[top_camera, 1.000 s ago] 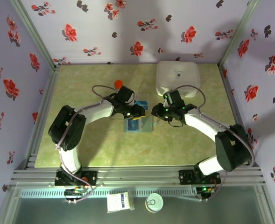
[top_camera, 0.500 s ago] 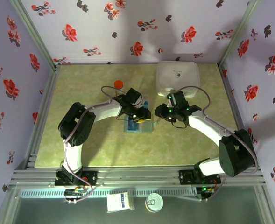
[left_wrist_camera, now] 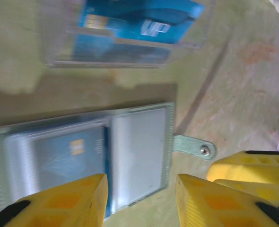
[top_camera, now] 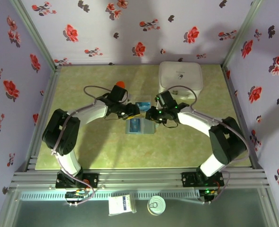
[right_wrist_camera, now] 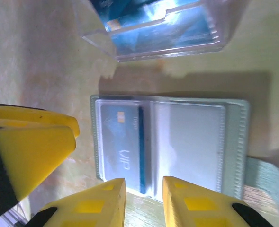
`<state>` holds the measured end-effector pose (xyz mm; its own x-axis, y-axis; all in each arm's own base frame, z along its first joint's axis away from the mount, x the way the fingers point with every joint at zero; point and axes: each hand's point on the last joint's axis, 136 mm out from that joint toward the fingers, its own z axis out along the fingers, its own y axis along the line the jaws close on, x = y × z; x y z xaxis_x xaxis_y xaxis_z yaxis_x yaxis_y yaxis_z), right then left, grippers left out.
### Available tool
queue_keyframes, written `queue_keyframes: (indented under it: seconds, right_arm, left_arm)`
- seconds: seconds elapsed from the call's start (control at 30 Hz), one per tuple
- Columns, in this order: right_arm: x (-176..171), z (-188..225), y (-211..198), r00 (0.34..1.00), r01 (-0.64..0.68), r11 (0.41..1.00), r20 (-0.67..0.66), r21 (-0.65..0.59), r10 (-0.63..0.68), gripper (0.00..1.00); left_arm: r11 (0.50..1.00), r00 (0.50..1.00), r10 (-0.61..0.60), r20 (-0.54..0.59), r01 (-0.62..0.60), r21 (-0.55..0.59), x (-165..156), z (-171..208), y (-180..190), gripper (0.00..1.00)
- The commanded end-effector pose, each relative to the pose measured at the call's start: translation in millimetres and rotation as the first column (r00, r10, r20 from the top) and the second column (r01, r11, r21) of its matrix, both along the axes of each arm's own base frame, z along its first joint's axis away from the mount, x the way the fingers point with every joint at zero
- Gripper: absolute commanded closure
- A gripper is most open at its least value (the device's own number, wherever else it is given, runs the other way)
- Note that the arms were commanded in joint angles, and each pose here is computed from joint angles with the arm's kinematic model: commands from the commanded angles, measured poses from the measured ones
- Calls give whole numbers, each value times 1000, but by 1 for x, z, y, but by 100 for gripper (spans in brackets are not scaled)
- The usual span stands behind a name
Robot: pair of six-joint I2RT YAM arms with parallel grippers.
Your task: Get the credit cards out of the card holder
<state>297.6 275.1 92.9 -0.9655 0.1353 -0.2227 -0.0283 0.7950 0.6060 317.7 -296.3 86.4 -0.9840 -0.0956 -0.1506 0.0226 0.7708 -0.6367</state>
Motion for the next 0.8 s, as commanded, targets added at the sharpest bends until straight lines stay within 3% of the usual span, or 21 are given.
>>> queue_keyframes:
  seconds: [0.0, 0.27, 0.77]
  right_arm:
    - [4, 1, 23, 999, -32, 999, -7, 36, 32, 73]
    - [0, -20, 49, 995, -85, 995, -52, 49, 88, 74]
    - [-4, -42, 56, 988, -112, 992, -103, 54, 117, 77]
  left_arm:
    - [999, 1000, 4, -20, -3, 39, -7, -15, 20, 59]
    - [999, 996, -3, -84, 7, 47, -17, -43, 30, 67]
    - [992, 991, 5, -134, 12, 124, -26, -69, 43, 81]
